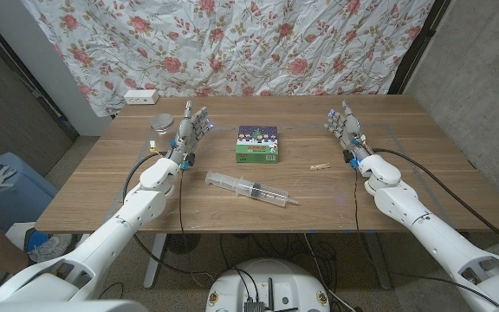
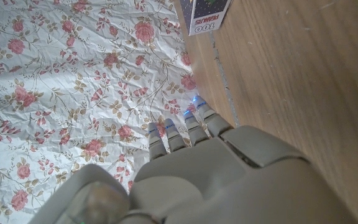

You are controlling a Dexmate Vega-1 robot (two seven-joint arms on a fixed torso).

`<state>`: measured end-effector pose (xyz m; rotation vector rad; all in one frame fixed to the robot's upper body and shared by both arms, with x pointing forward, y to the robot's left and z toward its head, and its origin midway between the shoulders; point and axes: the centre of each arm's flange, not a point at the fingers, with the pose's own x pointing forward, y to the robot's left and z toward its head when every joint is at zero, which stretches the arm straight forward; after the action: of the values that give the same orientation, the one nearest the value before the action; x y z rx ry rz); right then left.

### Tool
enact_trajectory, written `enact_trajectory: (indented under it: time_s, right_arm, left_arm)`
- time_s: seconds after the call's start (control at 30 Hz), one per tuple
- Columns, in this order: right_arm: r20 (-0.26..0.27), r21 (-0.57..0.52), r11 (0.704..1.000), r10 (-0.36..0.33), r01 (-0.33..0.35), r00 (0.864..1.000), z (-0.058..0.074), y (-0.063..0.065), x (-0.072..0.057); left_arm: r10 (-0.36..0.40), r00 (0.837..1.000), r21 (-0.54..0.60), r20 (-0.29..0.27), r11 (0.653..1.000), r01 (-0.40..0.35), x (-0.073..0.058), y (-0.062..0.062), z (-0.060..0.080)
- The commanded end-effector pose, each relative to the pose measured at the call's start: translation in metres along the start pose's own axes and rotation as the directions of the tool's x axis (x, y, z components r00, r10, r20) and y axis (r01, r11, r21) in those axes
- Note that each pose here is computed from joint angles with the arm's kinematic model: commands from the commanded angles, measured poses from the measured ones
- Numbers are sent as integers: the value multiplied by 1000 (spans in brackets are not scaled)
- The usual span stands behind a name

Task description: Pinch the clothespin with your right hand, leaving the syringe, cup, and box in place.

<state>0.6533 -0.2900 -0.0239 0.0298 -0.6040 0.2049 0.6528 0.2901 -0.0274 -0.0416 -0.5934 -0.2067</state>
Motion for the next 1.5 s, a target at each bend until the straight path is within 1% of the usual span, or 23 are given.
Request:
enact_trajectory:
  time_s: [0.03, 0.2, 0.37, 0.53, 0.63, 0.73, 0.87, 1.03, 1.2, 1.3, 1.4, 1.5]
  right_arm:
    - [9, -16, 1000, -5, 5, 1000, 0, 5, -8]
    - [5, -39, 999, 5, -4, 1000, 0, 8, -11]
    - [-1, -49, 999, -3, 3, 1000, 0, 11, -14]
    - [-1, -65, 998, 11, -12, 1000, 1, 15, -16]
    - [2, -104, 995, 5, -5, 1000, 3, 17, -21]
    - [1, -167, 986, 15, -14, 1000, 6, 20, -25]
    - [11, -190, 981, 34, -31, 999, 7, 23, -28]
    - [39, -241, 970, 45, -35, 998, 12, 24, -30]
    - [72, -311, 950, 68, -42, 995, 18, 23, -32]
    - [108, -364, 931, 64, -20, 992, 22, 22, -36]
    - [115, -428, 903, 81, -25, 990, 27, 21, -40]
    - [114, -461, 886, 102, -39, 988, 30, 19, -42]
  left_arm:
    - [0, 1000, 0, 0, 1000, 0, 0, 0, 0]
    - [0, 1000, 0, 0, 1000, 0, 0, 0, 0]
    - [0, 1000, 0, 0, 1000, 0, 0, 0, 0]
    - [0, 1000, 0, 0, 1000, 0, 0, 0, 0]
    - [0, 1000, 0, 0, 1000, 0, 0, 0, 0]
    - [0, 1000, 0, 0, 1000, 0, 0, 0, 0]
    - [0, 1000, 0, 0, 1000, 0, 0, 0, 0]
    - [0, 1000, 0, 0, 1000, 0, 0, 0, 0]
    - [0, 1000, 0, 0, 1000, 0, 0, 0, 0]
    - [0, 1000, 0, 0, 1000, 0, 0, 0, 0]
    - [0, 1000, 0, 0, 1000, 0, 0, 0, 0]
    - [0, 1000, 0, 0, 1000, 0, 0, 0, 0]
